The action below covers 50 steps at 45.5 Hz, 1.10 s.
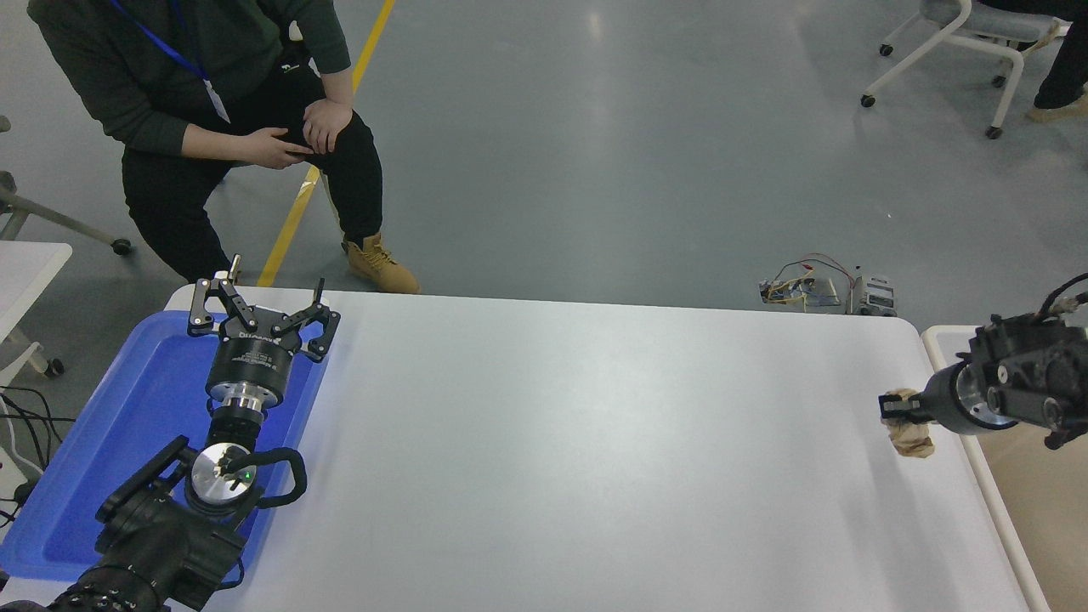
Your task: Pick up paper ball place in dustbin
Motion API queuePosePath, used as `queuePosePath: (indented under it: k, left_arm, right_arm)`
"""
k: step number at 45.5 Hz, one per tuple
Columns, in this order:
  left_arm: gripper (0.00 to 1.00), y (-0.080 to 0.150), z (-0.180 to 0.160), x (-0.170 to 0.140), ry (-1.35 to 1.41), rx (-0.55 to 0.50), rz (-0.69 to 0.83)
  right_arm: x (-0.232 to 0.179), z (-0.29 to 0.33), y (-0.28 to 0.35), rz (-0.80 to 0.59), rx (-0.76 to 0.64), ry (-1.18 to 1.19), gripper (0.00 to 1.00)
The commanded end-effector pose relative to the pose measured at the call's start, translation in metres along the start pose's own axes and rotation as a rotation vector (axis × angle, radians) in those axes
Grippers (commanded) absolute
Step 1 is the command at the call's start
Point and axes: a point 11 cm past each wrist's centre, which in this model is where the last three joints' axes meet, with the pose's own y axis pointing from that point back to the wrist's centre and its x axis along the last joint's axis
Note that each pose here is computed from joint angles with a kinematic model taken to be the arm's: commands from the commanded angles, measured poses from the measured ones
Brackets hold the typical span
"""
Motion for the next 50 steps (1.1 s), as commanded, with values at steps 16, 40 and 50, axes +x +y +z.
queuePosePath:
  k: [16,40,50]
  left_arm:
    - [1.0,0.0,0.0,0.0,0.0,0.001,0.0]
    - [1.0,0.0,0.0,0.0,0.0,0.001,0.0]
    - [1.0,0.0,0.0,0.0,0.0,-0.001,0.0]
  right_arm:
    - [0.071,0.018,0.133,0.052,-0.04,-0.01,0.0]
    - [0.077,0.035,0.16,0.043,-0.079,-0.013,0.0]
    - [0.073,0.068,0.142,0.047,-0.154,-0.034,0.0]
